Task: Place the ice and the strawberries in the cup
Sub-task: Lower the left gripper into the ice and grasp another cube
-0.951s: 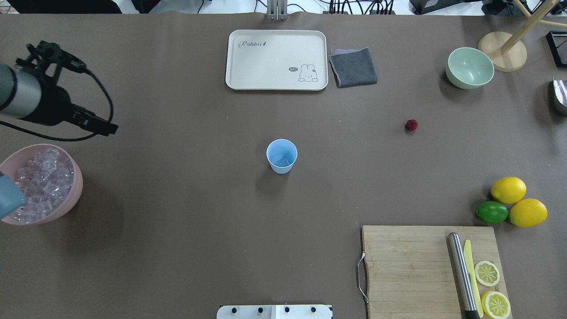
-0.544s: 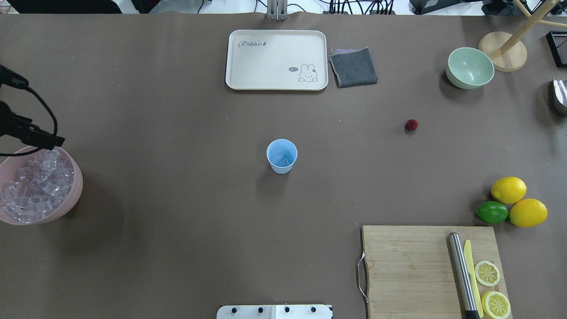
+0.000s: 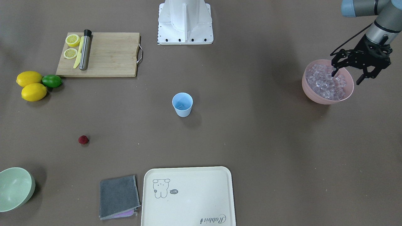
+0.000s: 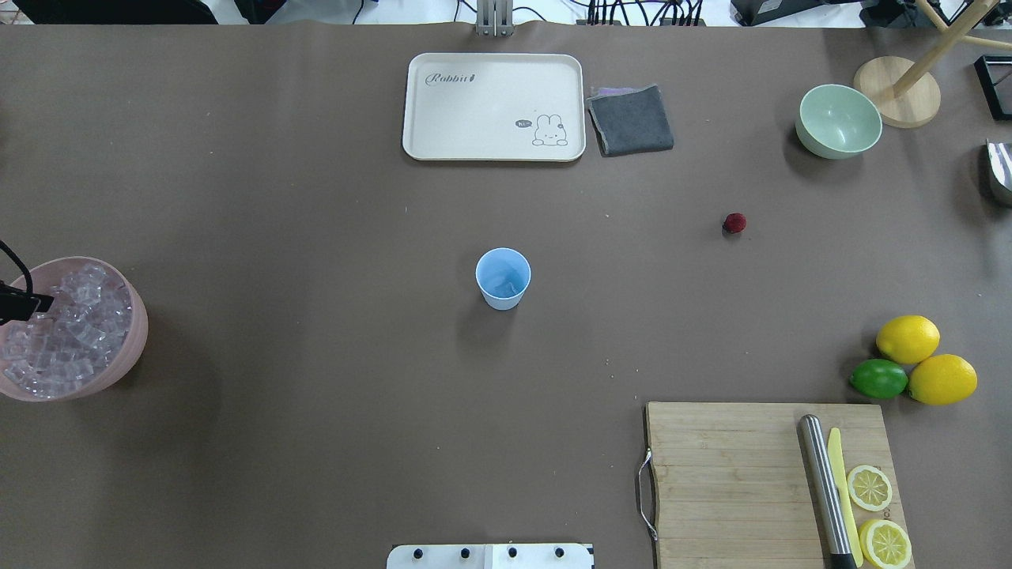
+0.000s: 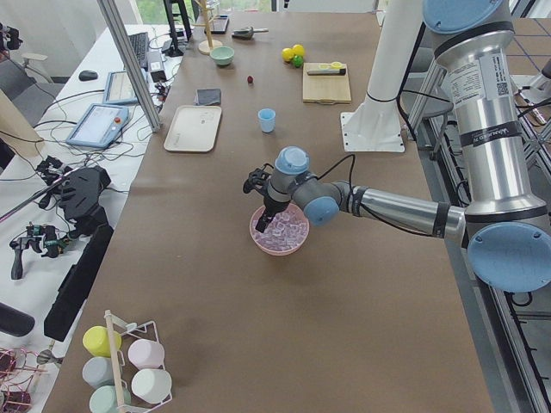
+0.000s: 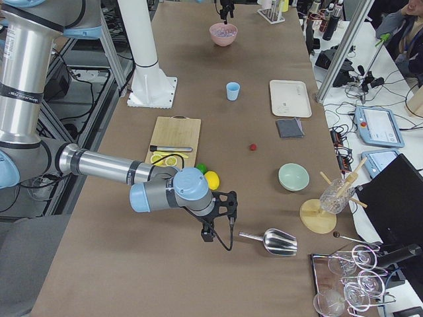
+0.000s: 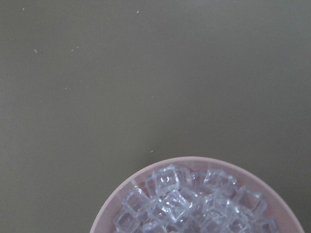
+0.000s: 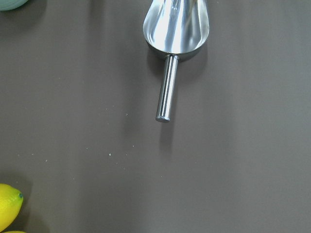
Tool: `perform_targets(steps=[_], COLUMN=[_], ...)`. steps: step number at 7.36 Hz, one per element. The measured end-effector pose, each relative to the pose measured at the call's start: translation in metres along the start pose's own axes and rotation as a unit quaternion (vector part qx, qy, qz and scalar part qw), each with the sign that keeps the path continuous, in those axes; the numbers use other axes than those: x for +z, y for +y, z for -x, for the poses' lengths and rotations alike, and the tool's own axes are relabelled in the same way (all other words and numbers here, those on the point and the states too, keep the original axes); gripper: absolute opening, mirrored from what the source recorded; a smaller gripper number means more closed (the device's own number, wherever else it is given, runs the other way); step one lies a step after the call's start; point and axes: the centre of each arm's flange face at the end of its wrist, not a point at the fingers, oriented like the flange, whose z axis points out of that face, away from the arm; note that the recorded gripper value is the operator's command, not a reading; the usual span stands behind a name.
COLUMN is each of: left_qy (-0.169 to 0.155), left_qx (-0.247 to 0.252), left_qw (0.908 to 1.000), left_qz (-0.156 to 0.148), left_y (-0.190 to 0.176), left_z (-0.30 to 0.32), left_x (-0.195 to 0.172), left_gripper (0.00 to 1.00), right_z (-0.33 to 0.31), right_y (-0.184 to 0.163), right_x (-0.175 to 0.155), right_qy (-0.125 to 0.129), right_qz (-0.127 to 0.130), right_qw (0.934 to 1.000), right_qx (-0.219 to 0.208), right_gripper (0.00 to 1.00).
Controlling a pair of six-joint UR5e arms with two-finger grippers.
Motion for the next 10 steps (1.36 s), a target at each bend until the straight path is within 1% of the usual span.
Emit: perform_targets(steps=[2, 3, 6, 8, 9, 10], left_qy=[0.027, 0.038, 0.054, 0.063, 0.065, 0.065], left_qx=[-0.029, -0.037, -0.032, -0.025, -0.023, -0.023], left_qw=[0.9992, 0.9986, 0.998, 0.9977, 0.9976, 0.9976], left_qz=[-0.008, -0.008, -0.003, -0.002, -0.002, -0.002], left_y=[0.011, 0.015, 0.027, 0.033, 0.033, 0.034], left_z=[-0.01, -0.016, -0.023, -0.026, -0.027, -0.027], left_x=[0.019, 0.025, 0.04, 0.046, 0.047, 0.047], left_gripper=[0.92, 0.89, 0.89, 0.8, 0.73, 0.7], right_z=[0.0, 0.001, 0.001, 0.001, 0.001, 0.001], right_y=[0.0, -0.001, -0.001, -0.001, -0.002, -0.002], right_x=[0.0, 0.0, -0.001, -0.001, -0.001, -0.001], right_qy=[0.0, 0.0, 0.0, 0.001, 0.001, 0.001], right_qz=[0.0, -0.001, -0.001, -0.002, -0.002, -0.002], right_qw=[1.0, 1.0, 1.0, 1.0, 1.0, 1.0], right_qx=[-0.002, -0.003, -0.004, -0.004, -0.004, -0.003], right_gripper=[1.0, 1.0, 1.0, 1.0, 1.0, 1.0])
